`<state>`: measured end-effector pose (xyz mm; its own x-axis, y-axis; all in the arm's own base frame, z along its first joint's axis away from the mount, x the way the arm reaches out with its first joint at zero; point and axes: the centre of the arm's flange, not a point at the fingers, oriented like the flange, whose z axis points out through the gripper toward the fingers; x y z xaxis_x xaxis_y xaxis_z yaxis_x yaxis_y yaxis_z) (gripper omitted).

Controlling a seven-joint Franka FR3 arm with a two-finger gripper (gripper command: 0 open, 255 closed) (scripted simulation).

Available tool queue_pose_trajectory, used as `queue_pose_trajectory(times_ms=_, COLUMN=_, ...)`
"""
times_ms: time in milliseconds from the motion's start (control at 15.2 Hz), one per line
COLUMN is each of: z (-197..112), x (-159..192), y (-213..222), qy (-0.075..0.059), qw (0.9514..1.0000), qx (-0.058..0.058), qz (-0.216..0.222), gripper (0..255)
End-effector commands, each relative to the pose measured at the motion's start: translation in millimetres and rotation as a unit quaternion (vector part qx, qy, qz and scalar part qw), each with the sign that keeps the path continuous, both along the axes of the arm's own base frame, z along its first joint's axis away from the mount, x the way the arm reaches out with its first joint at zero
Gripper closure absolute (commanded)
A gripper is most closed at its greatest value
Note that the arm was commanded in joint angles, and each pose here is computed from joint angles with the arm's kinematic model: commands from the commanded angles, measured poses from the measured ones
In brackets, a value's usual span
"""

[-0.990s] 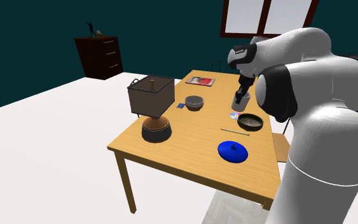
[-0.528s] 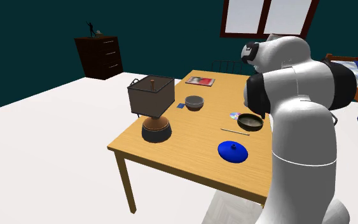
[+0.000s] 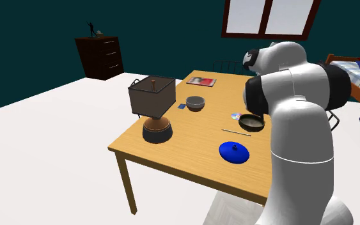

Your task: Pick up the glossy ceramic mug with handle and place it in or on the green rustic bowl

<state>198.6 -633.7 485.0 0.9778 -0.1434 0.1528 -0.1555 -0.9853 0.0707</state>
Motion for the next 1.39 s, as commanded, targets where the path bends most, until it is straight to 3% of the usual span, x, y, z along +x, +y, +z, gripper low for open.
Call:
queue_pose_trajectory(times_ms=0, z=-11, x=0, y=0, qy=0.000, qw=1.0000, qx=0.000, qz=0.000, gripper=255)
queue_pose_trajectory(times_ms=594, z=-57, x=0, y=0, qy=0.000, qw=1.0000, qx=0.000, qz=0.000, gripper=255)
queue_pose_trajectory(times_ms=1122, z=-57, x=0, y=0, qy=0.000, qw=1.0000, qx=0.000, qz=0.000, gripper=255)
queue_pose_trajectory(times_ms=1188, z=-57, x=0, y=0, qy=0.000, qw=1.0000, qx=0.000, qz=0.000, gripper=0)
queue_pose_trajectory(times_ms=1320, z=-57, x=0, y=0, qy=0.000, qw=1.0000, qx=0.000, qz=0.000, gripper=0)
